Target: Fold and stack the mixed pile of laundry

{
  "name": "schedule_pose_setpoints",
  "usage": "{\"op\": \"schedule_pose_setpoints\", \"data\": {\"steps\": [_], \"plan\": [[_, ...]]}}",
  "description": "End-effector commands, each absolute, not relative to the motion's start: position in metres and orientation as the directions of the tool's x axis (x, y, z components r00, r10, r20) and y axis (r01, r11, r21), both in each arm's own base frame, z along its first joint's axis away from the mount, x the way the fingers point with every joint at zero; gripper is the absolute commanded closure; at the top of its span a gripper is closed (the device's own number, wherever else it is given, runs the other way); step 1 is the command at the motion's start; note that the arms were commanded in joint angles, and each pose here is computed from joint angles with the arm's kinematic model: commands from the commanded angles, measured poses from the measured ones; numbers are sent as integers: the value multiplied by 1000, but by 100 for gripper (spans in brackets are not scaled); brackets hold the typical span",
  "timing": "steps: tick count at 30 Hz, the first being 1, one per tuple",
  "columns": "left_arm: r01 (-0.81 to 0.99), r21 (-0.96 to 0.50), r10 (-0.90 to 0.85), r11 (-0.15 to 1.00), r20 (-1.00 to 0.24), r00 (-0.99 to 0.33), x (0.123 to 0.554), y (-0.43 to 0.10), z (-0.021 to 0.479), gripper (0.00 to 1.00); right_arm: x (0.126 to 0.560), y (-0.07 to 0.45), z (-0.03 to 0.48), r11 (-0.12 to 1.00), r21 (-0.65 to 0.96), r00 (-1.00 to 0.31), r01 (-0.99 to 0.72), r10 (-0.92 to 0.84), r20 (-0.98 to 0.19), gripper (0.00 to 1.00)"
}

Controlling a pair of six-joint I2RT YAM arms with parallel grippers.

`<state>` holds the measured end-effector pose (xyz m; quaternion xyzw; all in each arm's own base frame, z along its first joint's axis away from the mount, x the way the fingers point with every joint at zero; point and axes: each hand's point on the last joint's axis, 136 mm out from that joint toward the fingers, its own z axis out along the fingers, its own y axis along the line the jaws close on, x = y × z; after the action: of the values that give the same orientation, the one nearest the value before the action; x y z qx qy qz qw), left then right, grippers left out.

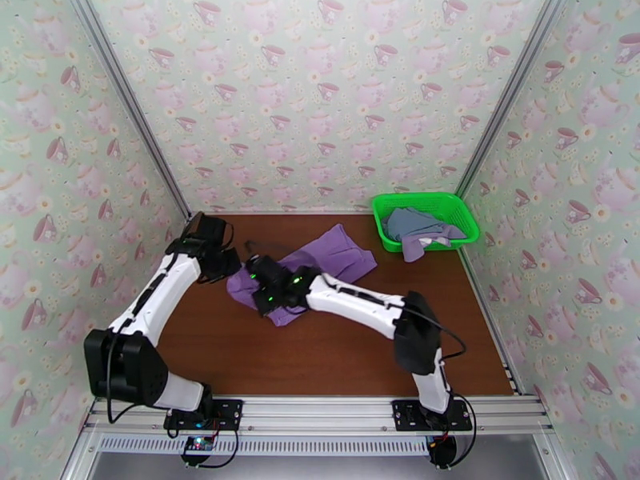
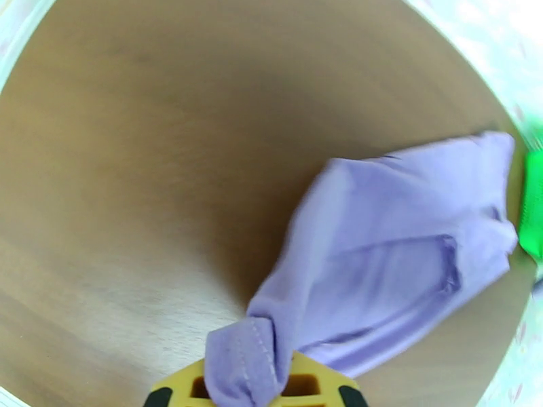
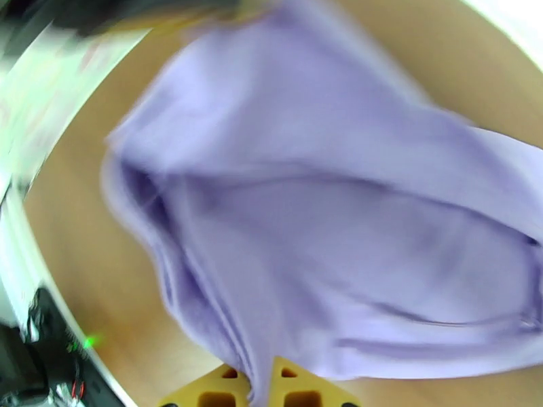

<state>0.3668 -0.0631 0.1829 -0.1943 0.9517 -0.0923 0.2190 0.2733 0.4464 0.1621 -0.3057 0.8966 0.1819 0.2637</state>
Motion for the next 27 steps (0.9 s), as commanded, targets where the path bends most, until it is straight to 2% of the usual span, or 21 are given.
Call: {"op": "schedule_pose_setpoints", "data": {"steps": [1,7,14,23,25,27], "plan": [[-279,-265,-362,923,-349,-864,386,-95,178,100,297,411,149,823,134,-718,-552,-388,-578,100],[-214,-217,-277,952,-323,-905,429,-142,155,100,328,362,117,887,108,-777,-449,-329,-536,100],[-184,-166,-225,969,-273,-935,470,-176,113,100,349,331,80,936,39,-815,-351,-284,-505,100],[-166,-151,-198,974,-230,-953,498,-201,77,100,360,306,52,966,-4,-847,-258,-229,-479,100],[-167,-154,-199,974,-222,-954,500,-203,72,78,360,303,47,971,-12,-854,-240,-218,-472,100],[-159,-170,-196,972,-225,-954,502,-207,72,45,361,298,46,975,-22,-858,-221,-205,-471,84]]}}
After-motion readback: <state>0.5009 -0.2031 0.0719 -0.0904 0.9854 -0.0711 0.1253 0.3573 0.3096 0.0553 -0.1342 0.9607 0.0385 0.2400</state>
